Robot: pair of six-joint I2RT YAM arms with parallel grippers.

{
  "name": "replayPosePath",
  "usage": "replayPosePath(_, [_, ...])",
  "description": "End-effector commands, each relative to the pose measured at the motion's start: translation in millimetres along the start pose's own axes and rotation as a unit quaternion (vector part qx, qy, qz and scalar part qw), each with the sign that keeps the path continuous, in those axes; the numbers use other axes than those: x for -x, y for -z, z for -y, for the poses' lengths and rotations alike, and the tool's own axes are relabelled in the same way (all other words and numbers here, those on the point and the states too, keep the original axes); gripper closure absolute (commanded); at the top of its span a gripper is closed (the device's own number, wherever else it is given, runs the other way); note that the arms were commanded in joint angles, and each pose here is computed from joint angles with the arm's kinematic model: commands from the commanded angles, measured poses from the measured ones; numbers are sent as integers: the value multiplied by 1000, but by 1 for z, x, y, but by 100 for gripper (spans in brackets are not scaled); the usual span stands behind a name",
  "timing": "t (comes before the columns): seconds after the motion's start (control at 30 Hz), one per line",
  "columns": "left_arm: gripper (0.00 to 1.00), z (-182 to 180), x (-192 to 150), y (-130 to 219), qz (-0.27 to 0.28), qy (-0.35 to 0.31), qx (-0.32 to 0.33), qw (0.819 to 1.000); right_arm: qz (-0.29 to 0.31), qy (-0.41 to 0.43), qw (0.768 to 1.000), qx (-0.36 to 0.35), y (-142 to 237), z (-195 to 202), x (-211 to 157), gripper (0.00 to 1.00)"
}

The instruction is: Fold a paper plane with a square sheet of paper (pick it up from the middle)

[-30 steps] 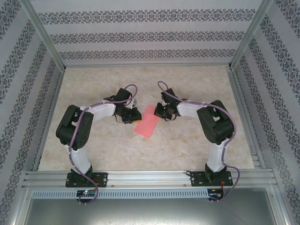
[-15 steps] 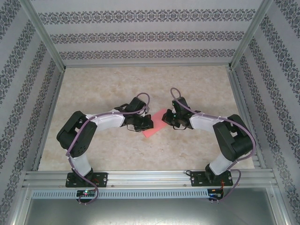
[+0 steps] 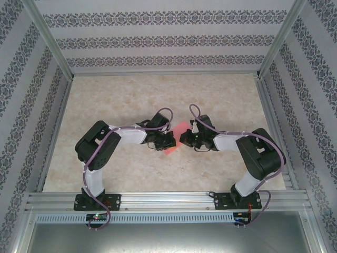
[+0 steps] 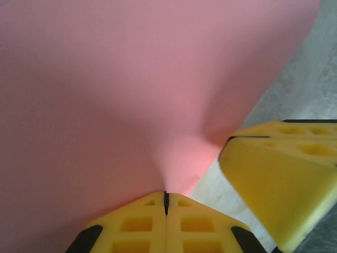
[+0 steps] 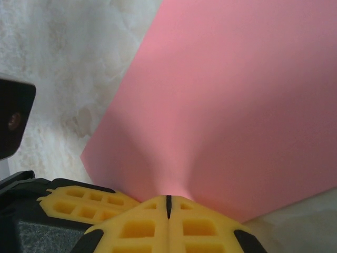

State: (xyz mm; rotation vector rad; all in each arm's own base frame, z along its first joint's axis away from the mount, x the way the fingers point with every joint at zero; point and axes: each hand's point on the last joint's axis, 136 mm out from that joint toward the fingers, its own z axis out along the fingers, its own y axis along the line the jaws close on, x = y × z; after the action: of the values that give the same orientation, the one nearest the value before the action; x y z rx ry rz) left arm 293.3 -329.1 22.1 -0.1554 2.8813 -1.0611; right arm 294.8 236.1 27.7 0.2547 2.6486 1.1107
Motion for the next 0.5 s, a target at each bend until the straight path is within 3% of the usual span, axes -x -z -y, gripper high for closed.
replayPosePath(0.0, [100,10,2,-3,5,-6,-7,1000,-11,12,1000,14,-4,-1,-2,100])
replayPosePath(0.27, [100,-18,-3,2,-3,-12,57,998,-16,0,1000,-14,-11,12,-1,100])
replayPosePath(0.47, [100,-36,1,24,0,-20,73,997,-13,6,1000,22,-11,-18,5,100])
